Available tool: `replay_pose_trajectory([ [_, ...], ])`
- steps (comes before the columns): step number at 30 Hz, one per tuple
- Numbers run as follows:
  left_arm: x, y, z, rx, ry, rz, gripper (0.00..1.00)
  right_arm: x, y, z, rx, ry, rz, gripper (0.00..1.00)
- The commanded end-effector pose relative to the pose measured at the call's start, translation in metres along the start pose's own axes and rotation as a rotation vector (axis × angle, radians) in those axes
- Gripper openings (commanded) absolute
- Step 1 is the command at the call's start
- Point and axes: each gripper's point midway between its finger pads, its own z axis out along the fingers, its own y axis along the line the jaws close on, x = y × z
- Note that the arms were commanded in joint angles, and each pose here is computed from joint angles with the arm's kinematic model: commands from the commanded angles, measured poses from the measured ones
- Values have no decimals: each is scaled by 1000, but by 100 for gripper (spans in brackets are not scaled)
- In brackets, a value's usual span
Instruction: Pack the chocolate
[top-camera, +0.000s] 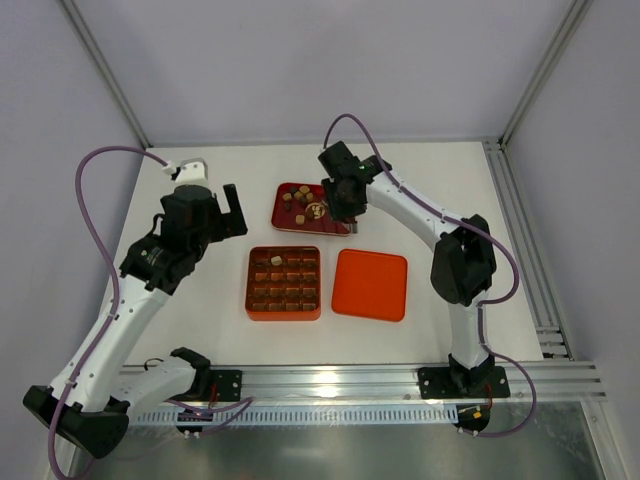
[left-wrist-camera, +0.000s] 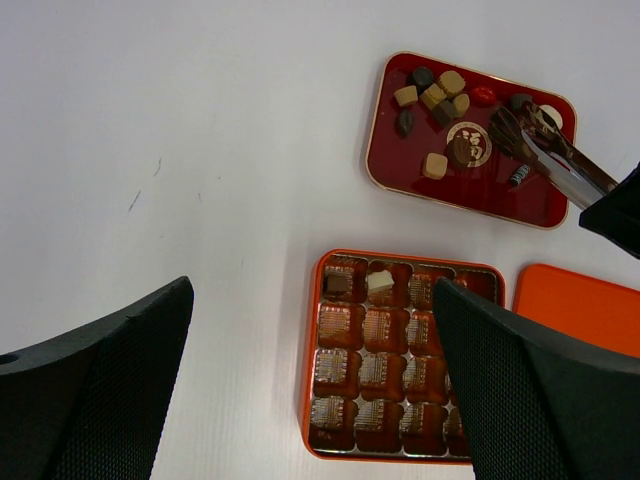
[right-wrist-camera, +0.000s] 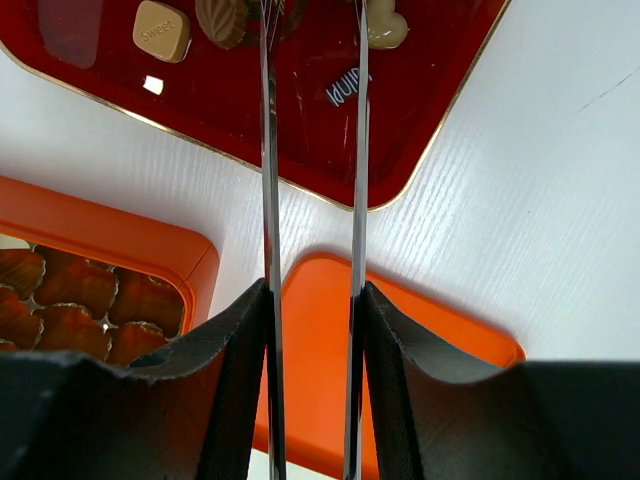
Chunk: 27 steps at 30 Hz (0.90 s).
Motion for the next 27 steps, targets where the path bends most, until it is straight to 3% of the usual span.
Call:
replay_pose_trajectory([
  [1, -10, 0, -2, 9, -42, -16, 100, -21, -3, -12, 5, -63, -2, 43],
  [27, -8, 0, 3, 8, -30, -13, 100, -30, -20, -19, 62, -89, -5, 43],
])
